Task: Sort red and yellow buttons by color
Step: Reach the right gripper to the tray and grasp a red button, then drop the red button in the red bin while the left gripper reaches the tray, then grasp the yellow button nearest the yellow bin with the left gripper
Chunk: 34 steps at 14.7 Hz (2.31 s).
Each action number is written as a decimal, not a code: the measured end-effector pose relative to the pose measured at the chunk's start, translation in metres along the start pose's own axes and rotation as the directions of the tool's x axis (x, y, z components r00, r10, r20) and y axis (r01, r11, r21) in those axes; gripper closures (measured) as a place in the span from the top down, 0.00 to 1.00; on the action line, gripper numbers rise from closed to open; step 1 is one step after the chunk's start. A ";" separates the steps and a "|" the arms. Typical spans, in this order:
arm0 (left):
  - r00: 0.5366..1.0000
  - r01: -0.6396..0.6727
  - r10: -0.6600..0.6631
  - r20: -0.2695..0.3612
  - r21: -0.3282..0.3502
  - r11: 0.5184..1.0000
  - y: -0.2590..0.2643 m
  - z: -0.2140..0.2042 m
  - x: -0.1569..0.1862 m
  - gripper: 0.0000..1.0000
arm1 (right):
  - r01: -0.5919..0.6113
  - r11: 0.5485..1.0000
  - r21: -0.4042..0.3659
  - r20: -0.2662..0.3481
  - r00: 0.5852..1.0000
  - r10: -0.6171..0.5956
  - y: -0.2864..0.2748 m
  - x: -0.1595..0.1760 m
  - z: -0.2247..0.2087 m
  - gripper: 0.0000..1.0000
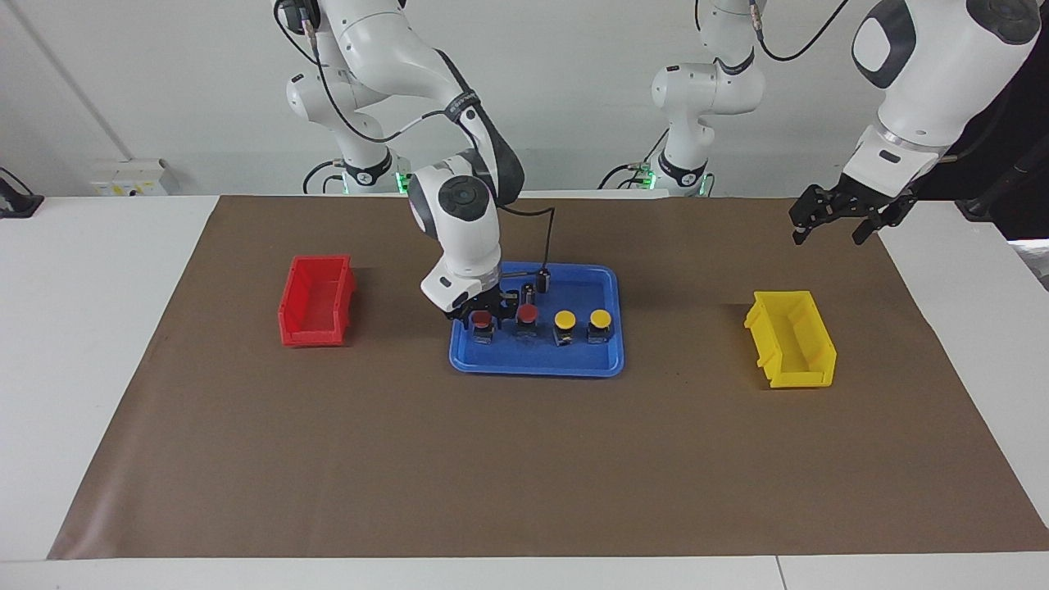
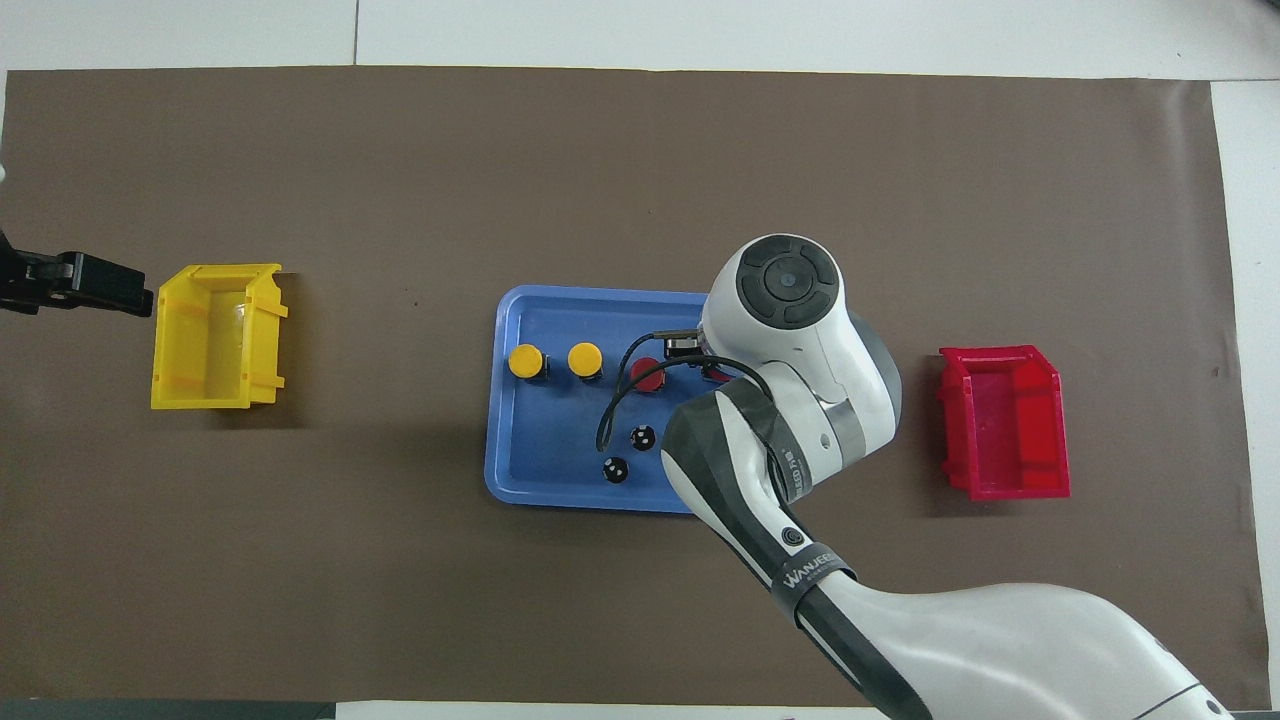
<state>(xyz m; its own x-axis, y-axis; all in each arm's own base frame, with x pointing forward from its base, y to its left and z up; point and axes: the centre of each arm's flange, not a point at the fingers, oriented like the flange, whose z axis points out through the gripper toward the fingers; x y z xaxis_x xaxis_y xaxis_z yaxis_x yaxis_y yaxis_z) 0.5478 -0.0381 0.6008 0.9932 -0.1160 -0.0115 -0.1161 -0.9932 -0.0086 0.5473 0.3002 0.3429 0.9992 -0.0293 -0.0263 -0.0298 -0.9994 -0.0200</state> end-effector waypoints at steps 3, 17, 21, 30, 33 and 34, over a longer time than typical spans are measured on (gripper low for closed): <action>1.000 -0.003 0.003 0.012 0.000 1.000 0.002 0.001 -0.001 1.00 | 0.000 1.000 0.007 0.004 1.000 0.000 0.000 0.000 -0.001 0.44; 0.990 0.115 -0.117 -0.082 -0.036 0.993 0.258 0.175 0.009 0.98 | 0.138 0.985 0.104 0.086 0.985 -0.147 0.309 -0.027 -0.130 0.41; 0.990 0.109 -0.112 -0.083 -0.040 0.993 0.287 0.215 0.010 0.88 | 0.140 0.985 0.101 0.077 0.986 -0.148 0.320 -0.056 -0.086 0.41; 0.995 0.088 -0.089 -0.040 -0.031 0.996 0.305 0.236 -0.007 0.77 | 0.161 0.986 0.043 0.061 0.985 -0.164 0.326 -0.075 -0.041 0.41; 0.993 0.112 -0.113 -0.023 -0.057 0.992 0.306 0.236 -0.008 0.42 | 0.152 0.987 0.043 0.069 0.986 -0.154 0.331 -0.083 -0.025 0.41; 0.992 0.123 -0.125 -0.017 -0.066 0.990 0.306 0.236 -0.008 0.41 | 0.151 0.988 0.042 0.068 0.986 -0.154 0.331 -0.084 -0.021 0.41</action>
<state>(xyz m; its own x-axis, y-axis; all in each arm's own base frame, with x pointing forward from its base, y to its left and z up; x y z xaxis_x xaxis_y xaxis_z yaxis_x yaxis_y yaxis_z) 0.5018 -0.3390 0.3627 0.9999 0.0084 0.0065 0.0080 -0.9984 0.0556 0.4536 -0.0282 0.3599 0.9878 0.1264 -0.0913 0.1206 -0.9905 -0.0662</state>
